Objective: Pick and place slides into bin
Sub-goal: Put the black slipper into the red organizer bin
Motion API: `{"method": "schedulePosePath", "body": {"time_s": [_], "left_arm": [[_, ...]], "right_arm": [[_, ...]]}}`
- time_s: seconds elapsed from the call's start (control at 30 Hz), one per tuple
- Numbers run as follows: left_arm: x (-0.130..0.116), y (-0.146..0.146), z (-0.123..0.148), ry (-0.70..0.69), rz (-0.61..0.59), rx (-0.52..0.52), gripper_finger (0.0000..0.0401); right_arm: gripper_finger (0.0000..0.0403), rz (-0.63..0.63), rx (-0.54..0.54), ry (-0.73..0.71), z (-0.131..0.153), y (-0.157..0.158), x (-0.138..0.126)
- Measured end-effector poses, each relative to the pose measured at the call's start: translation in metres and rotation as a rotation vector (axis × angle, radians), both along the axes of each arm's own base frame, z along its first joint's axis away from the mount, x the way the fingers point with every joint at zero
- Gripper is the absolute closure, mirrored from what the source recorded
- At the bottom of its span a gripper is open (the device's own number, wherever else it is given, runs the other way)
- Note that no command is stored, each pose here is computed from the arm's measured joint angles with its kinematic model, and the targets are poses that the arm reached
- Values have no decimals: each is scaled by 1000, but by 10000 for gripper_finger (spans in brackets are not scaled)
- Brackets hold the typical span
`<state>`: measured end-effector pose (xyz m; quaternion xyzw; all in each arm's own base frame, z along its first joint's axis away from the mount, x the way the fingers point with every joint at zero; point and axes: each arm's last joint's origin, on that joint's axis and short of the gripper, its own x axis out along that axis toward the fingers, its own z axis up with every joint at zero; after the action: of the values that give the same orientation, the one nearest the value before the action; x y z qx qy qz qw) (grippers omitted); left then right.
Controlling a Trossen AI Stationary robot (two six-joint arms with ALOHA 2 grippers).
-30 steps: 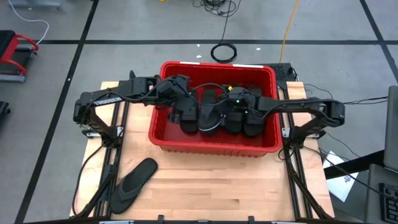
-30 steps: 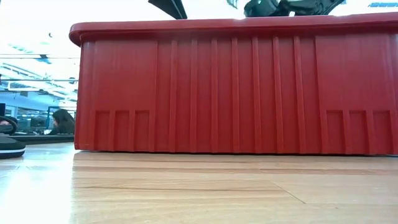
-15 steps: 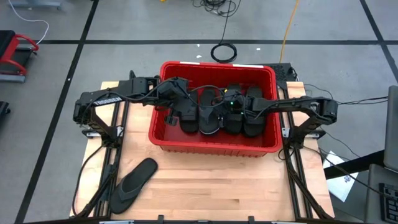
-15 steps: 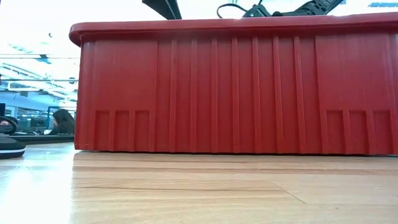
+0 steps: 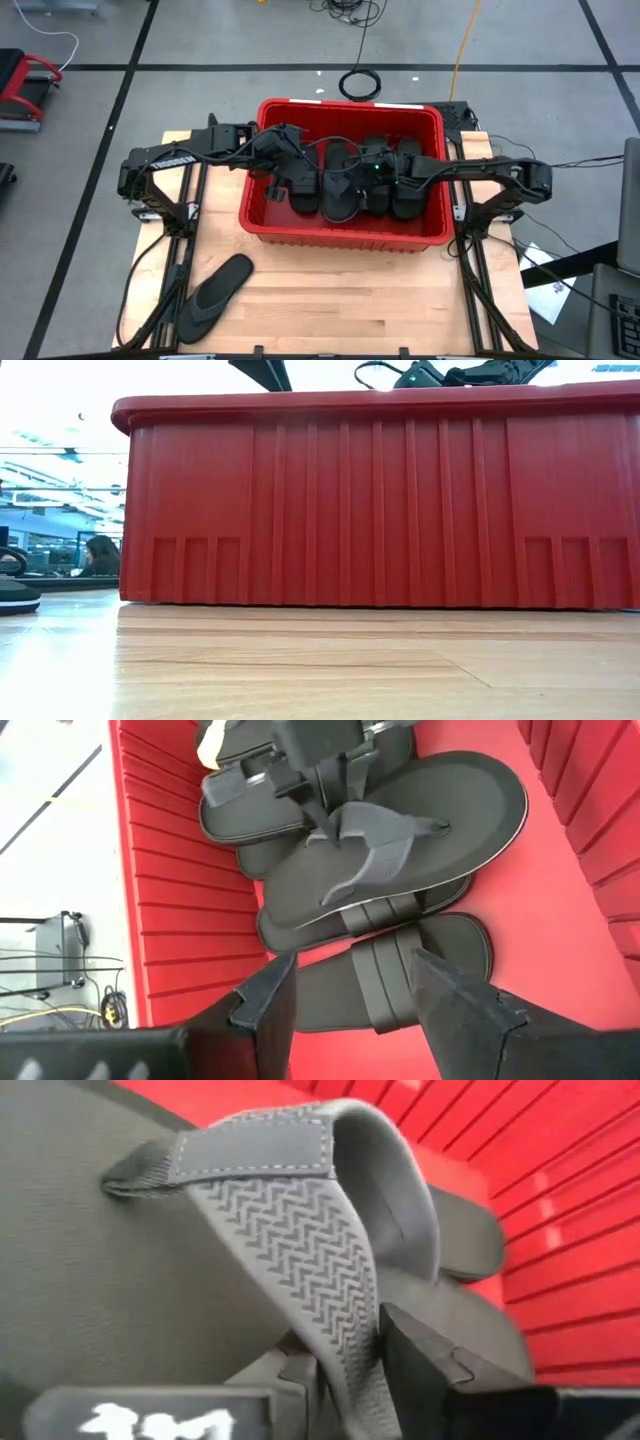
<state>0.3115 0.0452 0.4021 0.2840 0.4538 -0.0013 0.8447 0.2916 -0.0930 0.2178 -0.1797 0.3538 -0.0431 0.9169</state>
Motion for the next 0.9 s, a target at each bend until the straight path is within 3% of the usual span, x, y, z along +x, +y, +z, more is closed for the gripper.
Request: {"method": "schedulePosePath", "body": {"time_s": [0.27,0.5,0.67,0.9], "left_arm": [[0,1,0,0,-5,1,210],[1,0,0,-6,-21,-14,210],[1,0,0,-7,-24,-19,210],[1,0,0,-11,-27,-38,210]], "right_arm": [[290,23,-20,-13,5,4,0],[289,76,-122,22,4,-5,-3],[283,86,-134,38,2,-8,-3],[244,139,-132,65,-6,-5,0]]}}
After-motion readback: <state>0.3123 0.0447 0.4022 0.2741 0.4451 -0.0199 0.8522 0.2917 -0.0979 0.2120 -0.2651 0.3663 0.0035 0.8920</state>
